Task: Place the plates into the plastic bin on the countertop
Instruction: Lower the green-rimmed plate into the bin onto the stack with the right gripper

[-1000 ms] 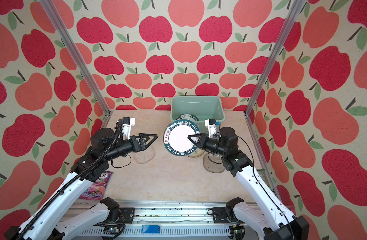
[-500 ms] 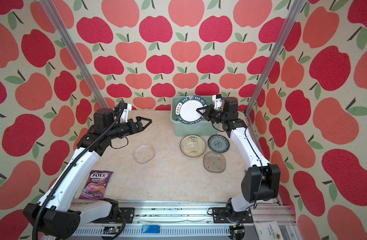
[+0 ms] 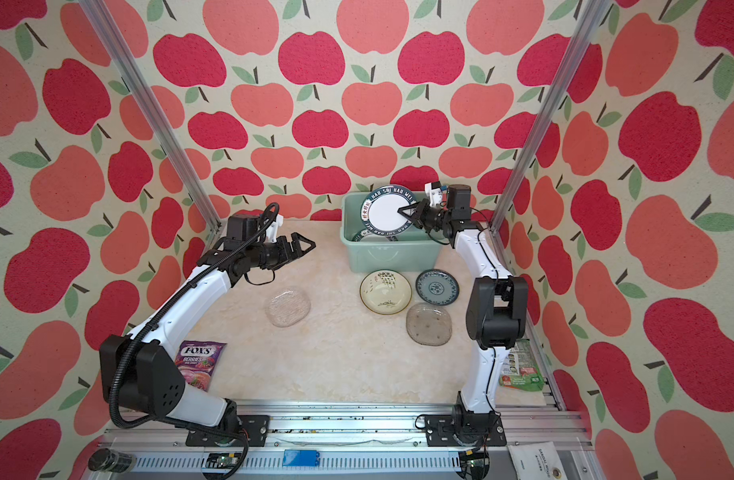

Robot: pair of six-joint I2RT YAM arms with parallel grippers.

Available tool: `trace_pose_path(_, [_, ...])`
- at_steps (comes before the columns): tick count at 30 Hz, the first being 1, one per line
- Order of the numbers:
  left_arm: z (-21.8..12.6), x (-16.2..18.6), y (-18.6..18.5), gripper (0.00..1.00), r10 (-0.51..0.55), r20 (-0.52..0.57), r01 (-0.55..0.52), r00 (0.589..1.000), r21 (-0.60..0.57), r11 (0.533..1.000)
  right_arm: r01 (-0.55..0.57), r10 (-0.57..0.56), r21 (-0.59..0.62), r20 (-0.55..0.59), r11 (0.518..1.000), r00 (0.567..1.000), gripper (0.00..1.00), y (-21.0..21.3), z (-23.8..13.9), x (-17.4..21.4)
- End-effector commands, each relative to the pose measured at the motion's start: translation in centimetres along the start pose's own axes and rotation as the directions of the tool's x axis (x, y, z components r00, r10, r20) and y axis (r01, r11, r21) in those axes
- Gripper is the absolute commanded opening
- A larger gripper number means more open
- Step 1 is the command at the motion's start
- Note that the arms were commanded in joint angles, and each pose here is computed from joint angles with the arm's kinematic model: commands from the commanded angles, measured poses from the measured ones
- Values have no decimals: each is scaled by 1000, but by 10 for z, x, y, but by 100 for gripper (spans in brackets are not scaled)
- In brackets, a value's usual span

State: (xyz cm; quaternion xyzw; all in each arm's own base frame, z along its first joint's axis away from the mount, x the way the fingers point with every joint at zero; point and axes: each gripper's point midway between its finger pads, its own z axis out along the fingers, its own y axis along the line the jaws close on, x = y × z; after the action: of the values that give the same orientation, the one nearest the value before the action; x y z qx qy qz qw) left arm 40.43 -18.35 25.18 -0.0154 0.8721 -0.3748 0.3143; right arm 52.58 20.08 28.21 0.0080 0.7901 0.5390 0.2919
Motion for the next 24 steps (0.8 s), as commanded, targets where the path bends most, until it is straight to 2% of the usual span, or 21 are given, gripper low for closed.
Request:
trace_pose_path(1, [3,-14,-1,99,17,37,-17,999,-16,1000,95,-94,-59,10,994,995,0,16,3,-15])
trace_pose_path(5, [13,-12,10,99,11,19,-9,1000,-65,998,93,-93,-44,4,995,996,0,1,17,-20])
trace_pose_path(12, [32,-2,2,99,156,-27,-158,987,-132,979,156,-152,39,-72,987,986,0,-20,50,-10])
trace_pose_path(18, [44,-2,7,99,137,-34,-141,990,-139,980,222,-203,110,-157,969,966,0,-37,72,5])
trace_pose_path(24, [50,-2,12,99,128,-46,-133,991,-154,979,214,-187,134,-192,968,963,0,-59,85,15])
